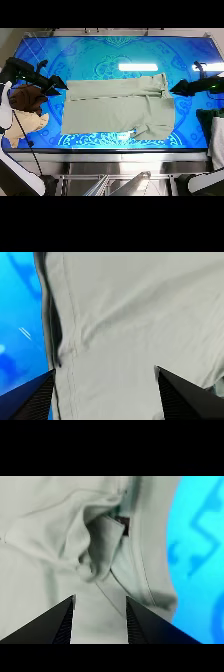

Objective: Fold the shirts.

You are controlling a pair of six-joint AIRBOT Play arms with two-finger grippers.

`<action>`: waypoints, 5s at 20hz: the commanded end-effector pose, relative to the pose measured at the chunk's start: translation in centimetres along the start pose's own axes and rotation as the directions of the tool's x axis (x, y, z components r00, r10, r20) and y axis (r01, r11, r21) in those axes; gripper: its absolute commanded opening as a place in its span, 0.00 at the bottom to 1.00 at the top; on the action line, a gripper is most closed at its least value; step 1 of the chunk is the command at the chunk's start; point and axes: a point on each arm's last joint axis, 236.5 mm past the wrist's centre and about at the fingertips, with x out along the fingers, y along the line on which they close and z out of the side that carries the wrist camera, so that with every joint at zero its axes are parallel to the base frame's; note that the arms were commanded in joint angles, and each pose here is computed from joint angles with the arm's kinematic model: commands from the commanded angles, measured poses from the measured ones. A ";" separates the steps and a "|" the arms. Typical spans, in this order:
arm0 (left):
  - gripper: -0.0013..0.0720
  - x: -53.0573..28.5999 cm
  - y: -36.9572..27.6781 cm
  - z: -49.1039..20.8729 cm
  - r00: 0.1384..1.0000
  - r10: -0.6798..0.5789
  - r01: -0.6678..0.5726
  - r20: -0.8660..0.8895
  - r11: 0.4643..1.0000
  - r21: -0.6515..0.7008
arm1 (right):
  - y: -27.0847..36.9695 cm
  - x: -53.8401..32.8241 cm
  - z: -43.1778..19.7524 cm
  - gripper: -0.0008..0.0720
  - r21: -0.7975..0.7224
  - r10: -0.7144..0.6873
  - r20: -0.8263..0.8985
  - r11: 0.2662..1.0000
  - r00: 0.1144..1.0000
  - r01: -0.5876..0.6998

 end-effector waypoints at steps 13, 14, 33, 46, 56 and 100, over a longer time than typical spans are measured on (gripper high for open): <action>0.98 4.3 3.5 -22.7 0.974 -0.172 0.091 -0.150 0.894 -0.439 | -0.2 0.5 -24.1 0.75 0.499 -0.058 -0.080 0.862 0.995 0.090; 0.97 4.6 3.6 -23.0 0.974 -0.172 0.090 -0.151 0.894 -0.439 | -0.2 1.0 -23.6 0.74 0.492 -0.057 -0.065 0.867 0.996 0.082; 0.05 4.1 0.5 -16.1 0.995 -0.029 0.012 -0.095 0.985 -0.175 | 7.2 -5.9 -17.2 0.04 0.393 0.190 0.261 0.874 0.946 -0.284; 0.05 -4.3 -1.0 -13.2 0.988 -0.071 0.096 0.137 0.977 -0.190 | 8.5 -11.8 -12.5 0.04 0.321 0.120 0.528 0.888 0.840 -0.328; 0.05 -2.2 -5.9 3.2 0.975 -0.094 0.090 0.200 0.996 0.029 | 3.1 -4.3 0.3 0.04 0.217 0.046 0.623 0.949 0.781 -0.229; 0.05 31.8 -28.3 -9.1 0.988 -0.005 0.062 -0.157 0.932 0.358 | 7.7 -11.1 0.1 0.04 0.045 0.262 0.151 0.961 0.953 -0.272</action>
